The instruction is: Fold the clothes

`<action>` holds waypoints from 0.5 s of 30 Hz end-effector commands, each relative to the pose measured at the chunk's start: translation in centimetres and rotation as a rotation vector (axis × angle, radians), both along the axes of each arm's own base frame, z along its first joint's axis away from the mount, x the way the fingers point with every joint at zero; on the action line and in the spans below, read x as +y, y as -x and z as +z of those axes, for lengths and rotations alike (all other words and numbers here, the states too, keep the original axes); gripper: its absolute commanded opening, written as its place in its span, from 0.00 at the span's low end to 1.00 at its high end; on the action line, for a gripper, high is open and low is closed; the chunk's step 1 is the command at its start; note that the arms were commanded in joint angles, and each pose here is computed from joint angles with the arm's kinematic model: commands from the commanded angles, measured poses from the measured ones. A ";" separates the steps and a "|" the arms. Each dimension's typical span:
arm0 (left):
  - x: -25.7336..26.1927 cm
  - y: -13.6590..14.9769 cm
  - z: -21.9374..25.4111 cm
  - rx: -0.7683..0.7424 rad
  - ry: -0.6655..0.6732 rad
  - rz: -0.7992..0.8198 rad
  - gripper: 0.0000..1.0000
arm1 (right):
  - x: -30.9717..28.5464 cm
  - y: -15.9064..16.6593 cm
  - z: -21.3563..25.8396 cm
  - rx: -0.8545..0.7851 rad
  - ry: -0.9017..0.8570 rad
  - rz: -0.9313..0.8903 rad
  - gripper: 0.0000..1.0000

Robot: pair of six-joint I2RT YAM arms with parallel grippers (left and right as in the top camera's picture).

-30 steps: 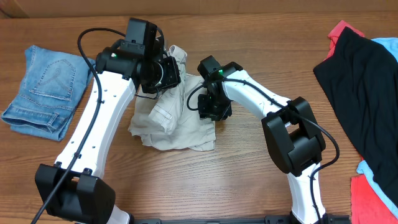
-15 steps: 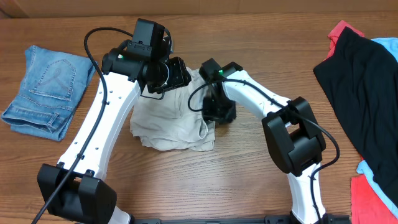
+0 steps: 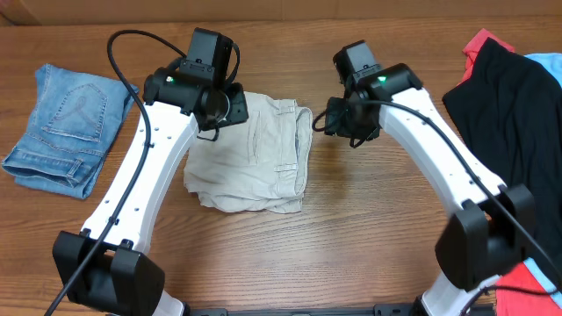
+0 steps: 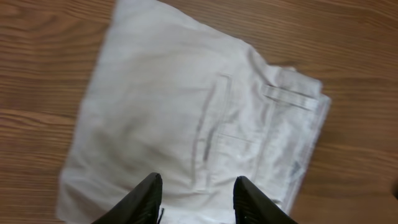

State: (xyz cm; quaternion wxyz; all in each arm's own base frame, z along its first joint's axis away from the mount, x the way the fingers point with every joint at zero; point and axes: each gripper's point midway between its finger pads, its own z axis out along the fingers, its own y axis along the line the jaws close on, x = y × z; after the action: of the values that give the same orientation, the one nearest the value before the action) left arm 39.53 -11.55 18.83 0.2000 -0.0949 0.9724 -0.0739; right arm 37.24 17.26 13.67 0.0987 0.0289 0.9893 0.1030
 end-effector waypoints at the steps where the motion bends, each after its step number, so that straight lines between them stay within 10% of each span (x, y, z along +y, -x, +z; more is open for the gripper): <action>1: 2.4 -1.2 -1.3 0.008 -0.141 0.025 0.39 | 4.6 2.6 0.2 0.054 -0.158 0.260 0.50; 15: 7.0 1.3 -12.8 0.428 -0.236 0.093 0.40 | 10.7 7.8 -3.6 0.154 -0.178 0.445 0.47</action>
State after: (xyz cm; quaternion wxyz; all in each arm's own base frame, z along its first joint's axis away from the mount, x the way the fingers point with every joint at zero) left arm 38.69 -5.80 7.32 0.0321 -0.1303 0.9896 0.0512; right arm 30.68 27.40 12.75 0.0295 -0.1630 0.9643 0.2064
